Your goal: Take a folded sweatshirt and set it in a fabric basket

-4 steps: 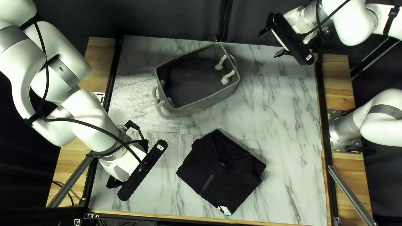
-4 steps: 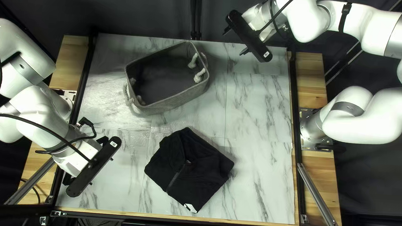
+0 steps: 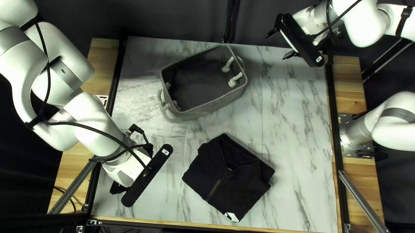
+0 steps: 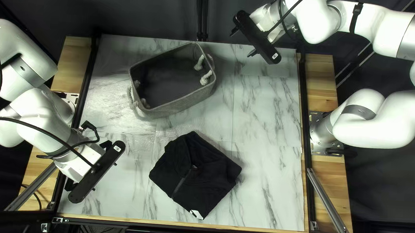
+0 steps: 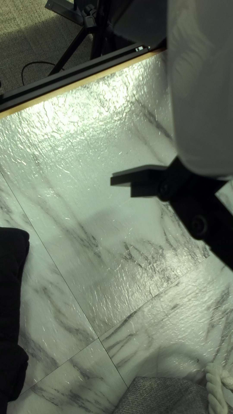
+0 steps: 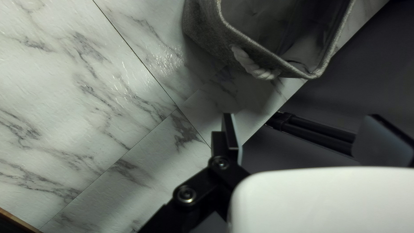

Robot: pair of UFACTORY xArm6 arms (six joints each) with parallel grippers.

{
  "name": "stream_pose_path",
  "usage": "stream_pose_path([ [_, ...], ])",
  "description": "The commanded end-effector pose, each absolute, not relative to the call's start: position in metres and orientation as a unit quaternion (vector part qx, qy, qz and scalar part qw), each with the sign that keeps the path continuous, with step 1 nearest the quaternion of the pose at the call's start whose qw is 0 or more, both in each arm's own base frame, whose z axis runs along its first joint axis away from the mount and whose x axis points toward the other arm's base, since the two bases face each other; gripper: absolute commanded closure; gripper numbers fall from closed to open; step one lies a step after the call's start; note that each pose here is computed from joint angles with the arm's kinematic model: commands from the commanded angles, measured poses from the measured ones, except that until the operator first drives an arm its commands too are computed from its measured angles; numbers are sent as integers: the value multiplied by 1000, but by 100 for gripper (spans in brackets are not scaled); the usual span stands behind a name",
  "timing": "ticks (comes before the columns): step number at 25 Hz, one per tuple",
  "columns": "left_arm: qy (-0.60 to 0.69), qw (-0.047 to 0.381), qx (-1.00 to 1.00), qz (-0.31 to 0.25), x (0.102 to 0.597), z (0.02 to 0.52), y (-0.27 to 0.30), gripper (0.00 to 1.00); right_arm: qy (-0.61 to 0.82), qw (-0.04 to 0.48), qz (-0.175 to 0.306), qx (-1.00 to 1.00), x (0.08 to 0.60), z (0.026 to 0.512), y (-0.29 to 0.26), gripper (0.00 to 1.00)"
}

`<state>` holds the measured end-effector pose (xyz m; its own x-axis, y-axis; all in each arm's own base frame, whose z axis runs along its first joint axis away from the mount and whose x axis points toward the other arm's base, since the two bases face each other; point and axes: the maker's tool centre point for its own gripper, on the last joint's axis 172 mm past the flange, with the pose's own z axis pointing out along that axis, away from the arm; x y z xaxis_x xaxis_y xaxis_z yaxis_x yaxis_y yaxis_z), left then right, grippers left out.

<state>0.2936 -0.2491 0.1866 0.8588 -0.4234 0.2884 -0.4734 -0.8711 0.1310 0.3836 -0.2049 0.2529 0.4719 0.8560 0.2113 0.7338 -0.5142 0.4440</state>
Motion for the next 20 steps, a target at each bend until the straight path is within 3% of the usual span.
stream_pose_path([
  [1, -234, 99, 959, 126, 294, 187, -249, 0, 470, 147, 207, 845, 384, 253, -205, 0],
  [9, -234, 99, 959, 126, 294, 187, -249, 0, 471, 152, 202, 845, 383, 253, -199, 0],
  [14, -234, 99, 959, 126, 294, 187, -249, 0, 461, 165, 168, 855, 381, 248, -134, 0],
  [20, -234, 99, 959, 126, 294, 187, -249, 0, 456, 179, 140, 860, 379, 257, -20, 0],
])
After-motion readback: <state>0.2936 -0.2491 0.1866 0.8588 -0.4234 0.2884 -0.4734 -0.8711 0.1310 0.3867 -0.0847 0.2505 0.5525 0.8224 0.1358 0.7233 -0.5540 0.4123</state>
